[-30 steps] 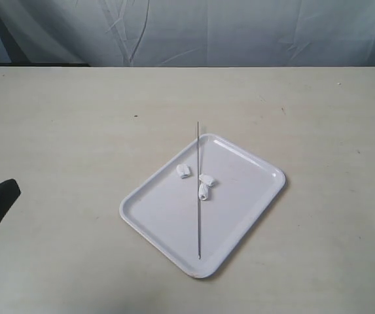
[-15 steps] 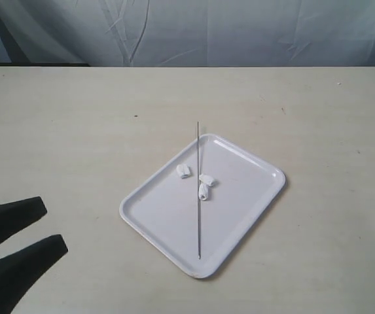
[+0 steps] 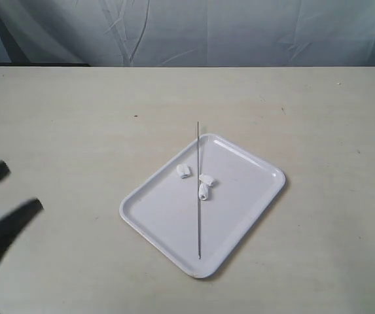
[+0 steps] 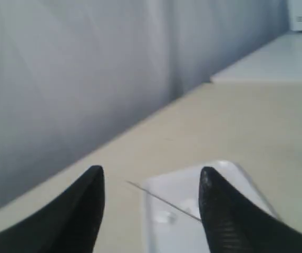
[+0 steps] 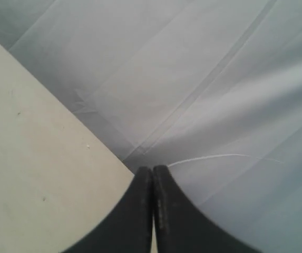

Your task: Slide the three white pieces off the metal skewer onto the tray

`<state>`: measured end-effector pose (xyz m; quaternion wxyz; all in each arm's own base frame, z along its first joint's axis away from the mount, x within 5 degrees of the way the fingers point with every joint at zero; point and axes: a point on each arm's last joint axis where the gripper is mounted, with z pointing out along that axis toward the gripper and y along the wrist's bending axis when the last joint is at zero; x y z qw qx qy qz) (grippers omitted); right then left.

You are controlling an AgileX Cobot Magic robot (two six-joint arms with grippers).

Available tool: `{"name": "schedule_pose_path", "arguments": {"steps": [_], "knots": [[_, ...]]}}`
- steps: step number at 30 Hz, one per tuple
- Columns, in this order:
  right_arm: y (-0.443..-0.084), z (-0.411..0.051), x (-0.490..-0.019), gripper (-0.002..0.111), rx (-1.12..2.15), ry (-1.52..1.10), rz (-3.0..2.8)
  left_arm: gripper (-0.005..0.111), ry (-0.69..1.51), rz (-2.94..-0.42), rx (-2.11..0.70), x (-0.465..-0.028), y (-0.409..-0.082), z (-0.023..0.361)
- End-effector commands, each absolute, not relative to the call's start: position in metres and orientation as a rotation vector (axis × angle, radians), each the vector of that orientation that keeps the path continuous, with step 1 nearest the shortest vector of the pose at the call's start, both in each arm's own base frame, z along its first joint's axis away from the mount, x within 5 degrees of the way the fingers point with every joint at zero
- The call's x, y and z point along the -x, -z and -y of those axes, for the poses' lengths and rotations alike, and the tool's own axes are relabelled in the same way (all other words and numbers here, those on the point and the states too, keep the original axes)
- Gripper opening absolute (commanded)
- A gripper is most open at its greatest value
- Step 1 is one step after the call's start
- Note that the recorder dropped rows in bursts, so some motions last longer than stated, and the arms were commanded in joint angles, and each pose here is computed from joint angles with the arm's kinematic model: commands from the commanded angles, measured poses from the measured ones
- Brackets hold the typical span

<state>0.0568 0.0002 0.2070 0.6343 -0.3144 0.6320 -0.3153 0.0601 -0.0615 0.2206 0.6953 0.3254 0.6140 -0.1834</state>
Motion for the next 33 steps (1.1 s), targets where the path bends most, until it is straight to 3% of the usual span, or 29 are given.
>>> {"name": "schedule_pose_path", "arguments": {"steps": [1,4,14,20,33], "knots": [[-0.203,0.000,-0.056,0.000,0.753,0.744,-1.462,0.052,0.256,-1.366,-0.283,-0.071,-0.232,0.031],[-0.203,0.000,-0.056,0.000,0.758,0.739,-1.459,0.052,0.204,-1.412,-0.080,-0.071,-0.230,0.016],[-0.204,-0.007,-0.056,0.000,0.798,0.624,-1.410,0.052,0.038,-1.641,0.127,-0.055,-0.203,-0.006],[-0.212,-0.005,-0.056,0.000,0.574,0.496,-1.402,0.052,-0.053,-1.729,-0.064,-0.055,-0.194,-0.001],[-0.186,-0.003,-0.054,0.000,0.116,0.017,-1.777,0.052,-0.051,-1.690,-0.100,-0.056,-0.194,0.002]]}}
